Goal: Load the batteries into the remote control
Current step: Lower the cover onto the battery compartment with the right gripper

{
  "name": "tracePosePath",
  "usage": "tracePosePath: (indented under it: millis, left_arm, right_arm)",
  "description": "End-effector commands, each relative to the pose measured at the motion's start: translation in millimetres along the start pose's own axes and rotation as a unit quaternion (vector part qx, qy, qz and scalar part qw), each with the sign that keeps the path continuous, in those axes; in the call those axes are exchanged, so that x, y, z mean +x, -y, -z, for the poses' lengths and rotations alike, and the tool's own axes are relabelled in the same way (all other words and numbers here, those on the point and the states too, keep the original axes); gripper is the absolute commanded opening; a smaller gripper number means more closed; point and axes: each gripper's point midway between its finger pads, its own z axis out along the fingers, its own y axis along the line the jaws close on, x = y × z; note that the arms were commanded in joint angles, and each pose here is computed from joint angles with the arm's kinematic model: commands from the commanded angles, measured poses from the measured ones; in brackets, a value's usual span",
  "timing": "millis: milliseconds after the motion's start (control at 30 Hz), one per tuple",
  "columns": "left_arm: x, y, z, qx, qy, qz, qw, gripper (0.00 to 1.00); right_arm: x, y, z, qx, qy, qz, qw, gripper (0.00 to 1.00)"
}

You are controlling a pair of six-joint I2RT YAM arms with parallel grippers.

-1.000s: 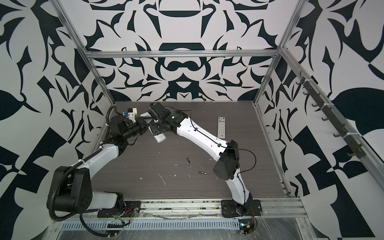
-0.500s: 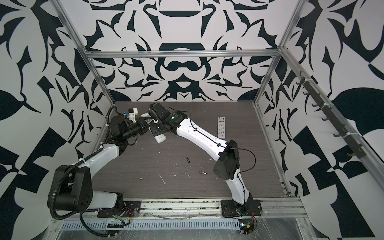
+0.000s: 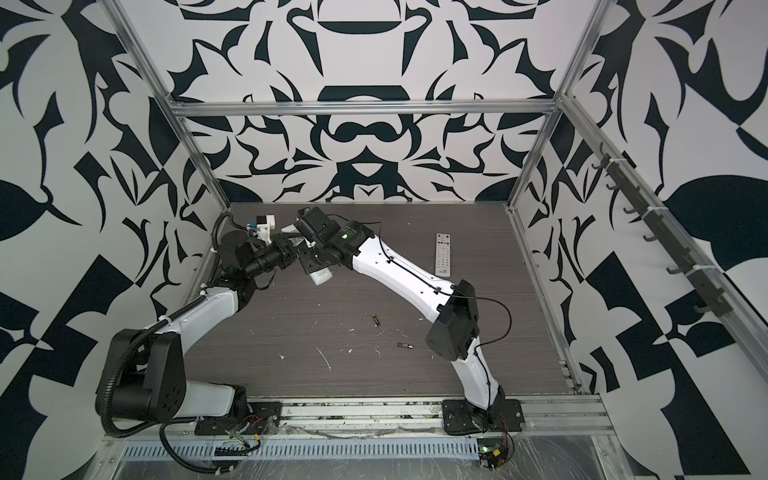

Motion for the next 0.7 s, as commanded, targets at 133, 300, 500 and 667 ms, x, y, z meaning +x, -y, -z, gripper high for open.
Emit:
tracePosePath:
  millis: [133, 300, 500, 667]
  left_arm:
    - [0.5, 20.0, 0.7, 0.04, -0.005, -0.017, 0.999, 0.0]
    - [2.6, 21.7, 1.5, 0.043, -0.01, -0.018, 0.999, 0.0]
    - [5.7, 22.2, 2.5, 0.045, -0.016, -0.018, 0.999, 0.0]
    - [9.0, 28.5, 3.4, 0.053, -0.029, -0.024, 0.998, 0.0]
  right_arm:
    - [-20.6, -8.7, 38.9, -0.01, 0.038, -0.002, 0.999, 0.5]
    - [-26.2, -10.5, 52.3, -0.012, 0.049, 0.0, 0.999, 0.55]
    - [-28.9, -12.1, 64.1, -0.009, 0.055, 0.006, 0.998, 0.59]
    - [-34.5, -14.3, 83.3, -0.005, 0.064, 0.016, 0.998, 0.6]
